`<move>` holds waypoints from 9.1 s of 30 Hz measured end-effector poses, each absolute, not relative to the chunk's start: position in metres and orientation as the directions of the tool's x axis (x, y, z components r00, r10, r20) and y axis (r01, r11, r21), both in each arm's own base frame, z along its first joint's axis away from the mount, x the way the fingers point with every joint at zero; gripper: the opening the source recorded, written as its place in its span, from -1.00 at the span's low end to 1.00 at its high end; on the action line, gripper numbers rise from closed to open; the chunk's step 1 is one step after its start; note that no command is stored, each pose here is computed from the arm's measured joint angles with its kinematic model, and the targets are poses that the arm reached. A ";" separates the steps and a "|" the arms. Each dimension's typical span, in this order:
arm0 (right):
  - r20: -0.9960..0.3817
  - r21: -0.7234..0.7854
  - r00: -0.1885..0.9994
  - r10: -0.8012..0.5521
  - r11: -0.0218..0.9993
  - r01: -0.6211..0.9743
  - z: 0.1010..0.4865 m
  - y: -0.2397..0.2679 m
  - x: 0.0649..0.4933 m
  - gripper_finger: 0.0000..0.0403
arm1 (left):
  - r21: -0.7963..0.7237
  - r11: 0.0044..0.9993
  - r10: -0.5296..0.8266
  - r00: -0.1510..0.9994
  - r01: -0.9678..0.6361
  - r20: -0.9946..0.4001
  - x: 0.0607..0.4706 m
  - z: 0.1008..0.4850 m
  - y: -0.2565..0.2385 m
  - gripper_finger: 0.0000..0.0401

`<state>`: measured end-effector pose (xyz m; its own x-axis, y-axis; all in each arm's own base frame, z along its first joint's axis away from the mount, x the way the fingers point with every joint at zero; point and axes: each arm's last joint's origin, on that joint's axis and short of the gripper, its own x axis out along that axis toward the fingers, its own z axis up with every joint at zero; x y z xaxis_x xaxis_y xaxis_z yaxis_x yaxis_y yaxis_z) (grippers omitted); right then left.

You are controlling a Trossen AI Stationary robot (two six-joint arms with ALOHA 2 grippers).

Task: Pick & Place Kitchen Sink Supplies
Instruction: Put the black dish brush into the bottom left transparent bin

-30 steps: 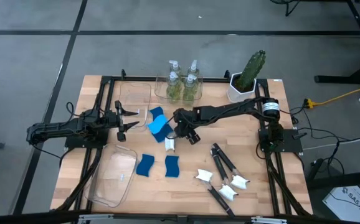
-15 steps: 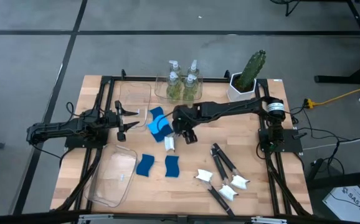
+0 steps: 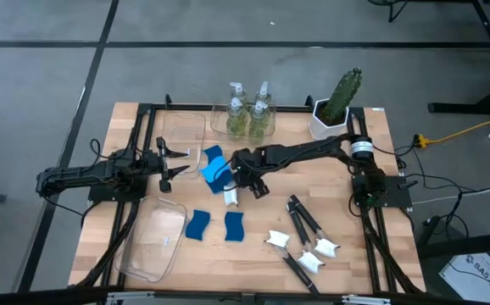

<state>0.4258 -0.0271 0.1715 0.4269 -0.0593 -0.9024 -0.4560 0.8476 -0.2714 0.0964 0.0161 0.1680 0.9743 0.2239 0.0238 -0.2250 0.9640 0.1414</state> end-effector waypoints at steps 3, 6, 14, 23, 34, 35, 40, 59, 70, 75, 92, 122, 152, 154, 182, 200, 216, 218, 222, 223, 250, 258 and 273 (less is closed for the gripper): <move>-0.901 -0.288 0.429 -0.066 0.831 -0.477 0.160 -0.028 0.431 0.09 | 0.141 0.964 0.224 0.974 -0.225 0.024 0.096 0.168 0.016 -0.10; -0.892 -0.299 0.448 -0.067 0.830 -0.471 0.150 -0.028 0.437 0.09 | 0.141 0.964 0.224 0.974 -0.225 0.024 0.096 0.168 0.016 -0.10; -0.907 -0.184 0.421 0.004 0.896 -0.405 0.154 -0.020 0.432 -0.20 | 0.141 0.964 0.224 0.974 -0.225 0.024 0.096 0.168 0.016 -0.10; -0.920 -0.018 0.371 0.121 0.936 -0.350 0.173 -0.016 0.418 -0.56 | 0.141 0.964 0.224 0.974 -0.225 0.024 0.096 0.168 0.016 -0.11; -0.785 -0.092 0.603 0.142 0.936 -0.340 0.236 -0.015 0.414 -0.56 | 0.141 0.964 0.224 0.974 -0.225 0.024 0.096 0.168 0.016 -0.11; -0.749 -0.114 0.648 0.138 0.937 -0.331 0.244 -0.016 0.416 -0.56 | 0.141 0.964 0.224 0.974 -0.225 0.024 0.096 0.168 0.016 -0.11; -0.523 -0.180 0.844 0.115 0.954 -0.241 0.276 -0.023 0.429 -0.54 | 0.141 0.964 0.224 0.974 -0.225 0.024 0.096 0.168 0.016 -0.11; 0.147 -0.326 0.946 0.290 0.917 -0.230 0.308 0.040 0.461 -0.52 | 0.141 0.964 0.225 0.974 -0.226 0.024 0.096 0.168 0.016 -0.10; 0.353 -0.322 0.863 0.361 0.913 -0.250 0.262 0.083 0.481 -0.52 | 0.141 0.964 0.224 0.974 -0.225 0.024 0.096 0.168 0.016 -0.10; 0.325 -0.299 0.863 0.387 0.908 -0.295 0.256 0.092 0.483 -0.52 | 0.141 0.964 0.224 0.974 -0.225 0.024 0.096 0.168 0.016 -0.11; 0.313 -0.189 0.862 0.399 0.916 -0.355 0.256 0.047 0.488 -0.52 | 0.159 0.962 0.211 0.973 -0.223 0.090 0.096 0.174 0.016 -0.10; 0.216 -0.208 0.959 0.186 0.968 -0.141 0.260 -0.012 0.499 -0.52 | 0.020 0.996 -0.084 0.984 0.082 0.155 0.107 0.183 -0.003 0.20; 0.317 -0.218 0.939 0.130 0.974 -0.061 0.275 -0.027 0.498 -0.52 | 0.114 0.984 0.105 0.966 -0.135 0.238 0.124 0.195 0.001 0.34; 0.321 -0.216 0.939 0.127 0.975 -0.058 0.276 -0.029 0.497 -0.52 | 0.117 0.982 0.120 0.965 -0.150 0.232 0.125 0.197 0.002 0.28; 0.261 -0.186 0.958 0.122 0.980 -0.074 0.284 -0.077 0.488 0.24 | -0.062 0.866 0.494 0.868 -0.496 -0.055 0.139 0.267 0.019 -0.46; -0.424 0.218 0.840 0.338 0.938 -0.268 0.262 0.000 0.463 0.64 | -0.517 0.828 -0.067 0.877 -0.218 -0.476 0.115 0.308 -0.026 -0.46; -0.320 0.219 0.945 0.066 0.976 0.005 0.333 0.094 0.337 0.64 | -0.229 0.942 -0.336 0.687 0.246 -0.644 0.091 0.261 -0.094 -0.46; -0.280 0.234 0.960 0.014 0.971 0.054 0.335 0.103 0.321 0.64 | -0.201 0.941 -0.334 0.653 0.272 -0.680 0.090 0.251 -0.101 -0.46; -0.203 0.243 0.976 -0.083 0.961 0.132 0.343 0.120 0.295 0.64 | -0.176 0.949 -0.306 0.637 0.261 -0.707 0.091 0.234 -0.111 -0.46; -0.196 0.237 0.974 -0.110 0.959 0.156 0.343 0.124 0.290 0.64 | -0.177 0.952 -0.300 0.642 0.250 -0.706 0.092 0.231 -0.113 -0.46; -0.232 0.093 0.947 -0.222 0.964 0.249 0.337 0.149 0.268 0.64 | -0.303 0.949 -0.237 0.824 0.084 -0.515 0.074 0.198 -0.136 -0.46; -0.246 0.078 0.942 -0.230 0.964 0.256 0.335 0.148 0.267 0.64 | -0.251 0.965 -0.097 0.790 -0.073 -0.605 0.072 0.179 -0.132 -0.46; -0.255 0.054 0.933 -0.255 0.959 0.277 0.334 0.147 0.267 0.64 | -0.243 0.946 -0.024 0.701 -0.215 -0.712 0.075 0.152 -0.144 -0.34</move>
<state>0.2665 0.1474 0.3338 0.9329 -0.2547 -0.2548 0.2767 0.9594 0.0540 0.0746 -0.1442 0.1524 0.7014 -0.0238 -0.7124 -0.2147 0.9460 -0.2430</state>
